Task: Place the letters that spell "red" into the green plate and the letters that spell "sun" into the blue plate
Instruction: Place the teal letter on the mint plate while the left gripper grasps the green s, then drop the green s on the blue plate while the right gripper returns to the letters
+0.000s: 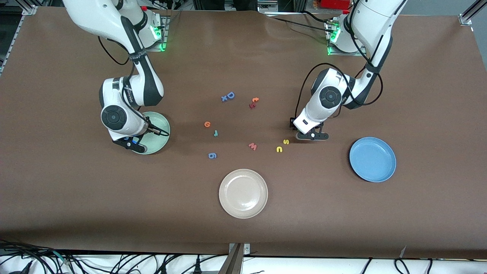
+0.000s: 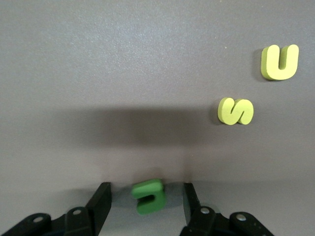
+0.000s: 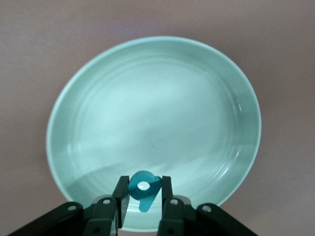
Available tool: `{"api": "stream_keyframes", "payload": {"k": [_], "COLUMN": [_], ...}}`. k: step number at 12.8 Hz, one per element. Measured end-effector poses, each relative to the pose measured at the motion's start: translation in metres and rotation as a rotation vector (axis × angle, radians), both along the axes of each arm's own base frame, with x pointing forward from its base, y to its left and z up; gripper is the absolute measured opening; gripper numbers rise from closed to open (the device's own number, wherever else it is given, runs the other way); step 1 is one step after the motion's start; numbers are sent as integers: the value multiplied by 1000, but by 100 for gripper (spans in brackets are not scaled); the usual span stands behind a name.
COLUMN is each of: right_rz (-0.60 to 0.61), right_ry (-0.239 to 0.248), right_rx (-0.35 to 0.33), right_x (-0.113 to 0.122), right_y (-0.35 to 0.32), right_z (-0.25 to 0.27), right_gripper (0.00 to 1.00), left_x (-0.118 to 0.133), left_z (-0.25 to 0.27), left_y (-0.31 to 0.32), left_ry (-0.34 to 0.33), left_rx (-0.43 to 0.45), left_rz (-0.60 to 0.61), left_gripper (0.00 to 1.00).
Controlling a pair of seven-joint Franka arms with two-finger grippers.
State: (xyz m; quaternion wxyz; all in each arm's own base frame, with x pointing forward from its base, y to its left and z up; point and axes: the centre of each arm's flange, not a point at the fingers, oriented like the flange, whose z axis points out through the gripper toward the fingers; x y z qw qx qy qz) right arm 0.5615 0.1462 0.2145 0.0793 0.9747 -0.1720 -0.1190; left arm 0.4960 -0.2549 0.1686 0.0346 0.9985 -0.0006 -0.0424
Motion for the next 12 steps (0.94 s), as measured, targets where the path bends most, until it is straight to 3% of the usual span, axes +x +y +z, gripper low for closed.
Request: {"api": "stream_keyframes", "payload": {"k": [4, 5, 10, 11, 12], "right_rz": [-8, -9, -6, -4, -3], "right_ry": [37, 38, 34, 45, 51], "right_rx": [2, 2, 13, 16, 20], "right_x": [-4, -4, 8, 12, 17], "right_y": [-4, -5, 1, 4, 7], "right_z": [-33, -34, -16, -7, 3], "right_gripper": [30, 37, 93, 100, 100], "left_x": [0, 0, 1, 1, 1], "left_z": [0, 0, 0, 0, 0], "left_y": [0, 0, 1, 2, 2], "left_ry": [0, 0, 0, 0, 0], "left_rx": [0, 0, 2, 3, 3], "left_rz": [0, 0, 16, 20, 22], "left_gripper": [64, 64, 53, 47, 47]}}
